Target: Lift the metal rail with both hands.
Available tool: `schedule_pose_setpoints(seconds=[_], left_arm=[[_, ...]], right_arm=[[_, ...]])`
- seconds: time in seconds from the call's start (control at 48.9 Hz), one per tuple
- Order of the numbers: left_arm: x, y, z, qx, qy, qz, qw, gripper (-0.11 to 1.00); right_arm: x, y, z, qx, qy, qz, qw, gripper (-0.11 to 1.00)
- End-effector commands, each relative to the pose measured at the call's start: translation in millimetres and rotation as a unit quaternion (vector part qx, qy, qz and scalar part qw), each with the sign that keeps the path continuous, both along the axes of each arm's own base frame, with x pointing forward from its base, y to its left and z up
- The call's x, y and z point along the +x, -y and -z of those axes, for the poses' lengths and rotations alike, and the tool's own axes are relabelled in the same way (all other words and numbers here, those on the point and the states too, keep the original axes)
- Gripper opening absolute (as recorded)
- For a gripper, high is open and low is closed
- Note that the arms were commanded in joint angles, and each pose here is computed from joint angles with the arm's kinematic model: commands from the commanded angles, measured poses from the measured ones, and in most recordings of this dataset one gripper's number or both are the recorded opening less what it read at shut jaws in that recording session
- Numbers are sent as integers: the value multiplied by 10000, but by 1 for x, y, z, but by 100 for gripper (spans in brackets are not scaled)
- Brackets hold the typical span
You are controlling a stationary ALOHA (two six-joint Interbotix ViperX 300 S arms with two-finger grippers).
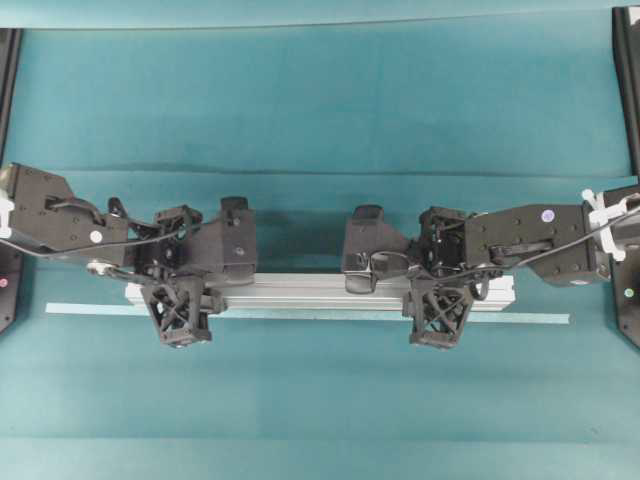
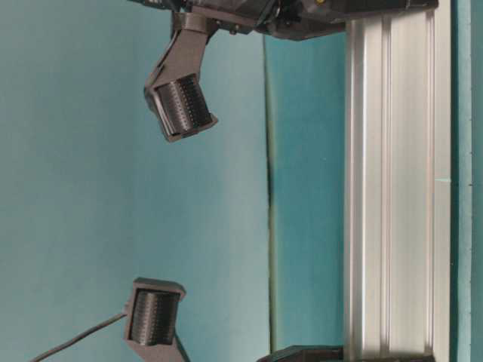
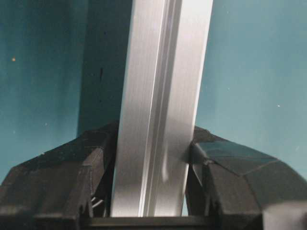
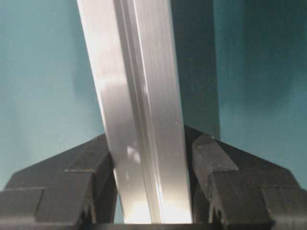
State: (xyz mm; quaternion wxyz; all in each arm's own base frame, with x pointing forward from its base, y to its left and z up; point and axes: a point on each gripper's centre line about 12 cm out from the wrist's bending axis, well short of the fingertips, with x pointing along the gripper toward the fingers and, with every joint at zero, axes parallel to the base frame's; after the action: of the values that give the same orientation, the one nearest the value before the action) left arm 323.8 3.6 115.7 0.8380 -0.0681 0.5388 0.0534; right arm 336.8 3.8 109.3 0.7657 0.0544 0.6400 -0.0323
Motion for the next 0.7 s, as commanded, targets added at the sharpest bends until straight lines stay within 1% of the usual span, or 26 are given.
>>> schedule_pose_setpoints(seconds=[0.0,0.082,0.307,0.675], left_arm=[[1,-6,-4,-125,51,-345,9993,36],[1,-6,-3,-112,43,-317,9994,36],[0,-6,-3,3,-1,-67,10000,36],[-3,-2,-2,1,-69,-22,10000,36]], right_arm=[[-1,-3,3,43,-25,71,10000,39],[-1,-3,4,44,-18,86,10000,39],[0,-2,4,37,-17,74,10000,39],[-1,-3,7,40,-63,64,10000,39]])
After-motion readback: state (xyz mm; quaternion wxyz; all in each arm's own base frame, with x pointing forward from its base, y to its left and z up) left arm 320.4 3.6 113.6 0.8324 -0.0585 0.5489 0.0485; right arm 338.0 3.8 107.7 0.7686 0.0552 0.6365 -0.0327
